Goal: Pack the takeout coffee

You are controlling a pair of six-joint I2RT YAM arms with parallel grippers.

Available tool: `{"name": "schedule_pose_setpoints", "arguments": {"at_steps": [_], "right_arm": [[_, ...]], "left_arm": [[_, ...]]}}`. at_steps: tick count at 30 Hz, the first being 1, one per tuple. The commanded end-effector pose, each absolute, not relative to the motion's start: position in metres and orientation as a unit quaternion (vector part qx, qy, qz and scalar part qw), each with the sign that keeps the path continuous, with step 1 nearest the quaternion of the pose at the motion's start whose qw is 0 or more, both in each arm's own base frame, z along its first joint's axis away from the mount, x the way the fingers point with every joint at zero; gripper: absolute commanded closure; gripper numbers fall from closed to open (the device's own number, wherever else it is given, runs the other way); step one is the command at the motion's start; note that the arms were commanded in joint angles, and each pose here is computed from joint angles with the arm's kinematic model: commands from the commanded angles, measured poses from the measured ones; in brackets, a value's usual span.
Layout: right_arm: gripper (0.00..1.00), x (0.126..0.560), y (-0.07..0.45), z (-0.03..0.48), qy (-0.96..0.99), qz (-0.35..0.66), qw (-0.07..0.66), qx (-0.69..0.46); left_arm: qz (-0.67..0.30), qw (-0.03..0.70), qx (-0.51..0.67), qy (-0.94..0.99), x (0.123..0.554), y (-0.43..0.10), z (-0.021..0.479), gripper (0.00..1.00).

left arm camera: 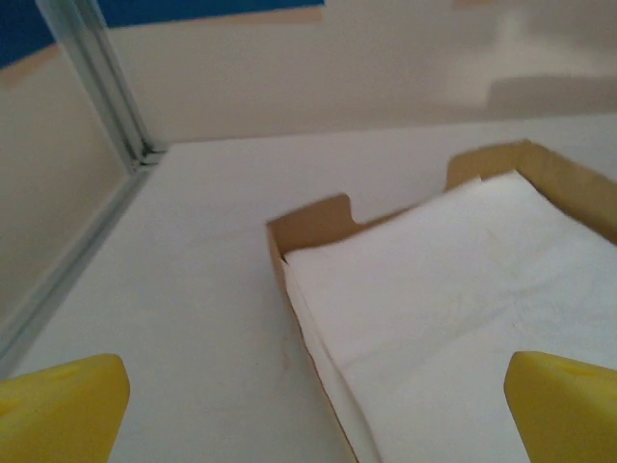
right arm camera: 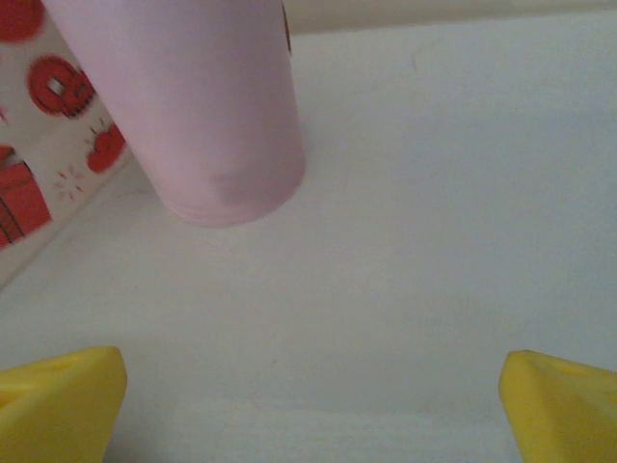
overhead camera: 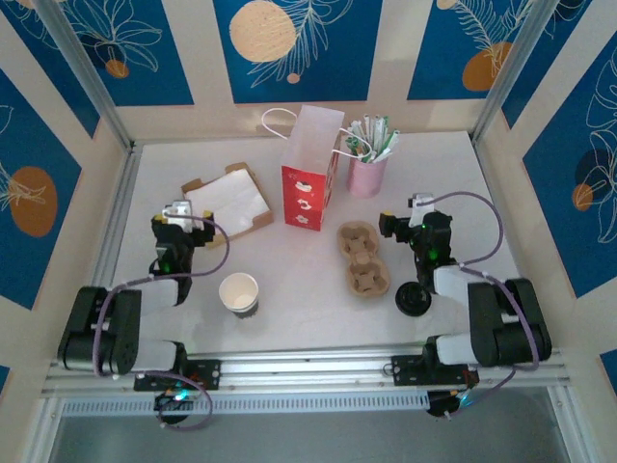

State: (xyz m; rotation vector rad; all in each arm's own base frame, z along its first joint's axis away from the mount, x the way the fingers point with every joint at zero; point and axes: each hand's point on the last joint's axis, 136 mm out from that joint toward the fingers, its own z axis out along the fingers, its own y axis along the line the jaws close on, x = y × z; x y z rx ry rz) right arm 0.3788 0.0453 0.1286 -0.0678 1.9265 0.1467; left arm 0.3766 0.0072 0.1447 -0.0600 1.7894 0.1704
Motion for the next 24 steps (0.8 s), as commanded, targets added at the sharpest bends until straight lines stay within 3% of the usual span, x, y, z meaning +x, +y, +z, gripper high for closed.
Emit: {"name": "schedule_pose_setpoints", "arguments": {"at_steps": [1, 8, 15, 24], "right_arm": [[0.01, 0.376, 0.05, 0.167, 0.819, 0.053, 0.571, -0.026], [0.01, 0.338, 0.09, 0.227, 0.819, 0.136, 0.558, -0.021], [0.01, 0.29, 0.11, 0.267, 0.862, 0.197, 0.466, -0.008], [0.01, 0.26, 0.123, 0.286, 0.861, 0.334, 0.383, 0.028]], "left_arm": [[0.083, 0.616, -0.056, 0.782, 0.369, 0.016, 0.158, 0.0], [-0.011, 0.605, -0.113, 0.788, 0.34, 0.004, 0.225, 0.0], [-0.118, 0.539, -0.164, 0.818, 0.277, -0.014, 0.251, 0.0], [-0.236, 0.537, -0.16, 0.794, 0.211, -0.04, 0.275, 0.0]]}}
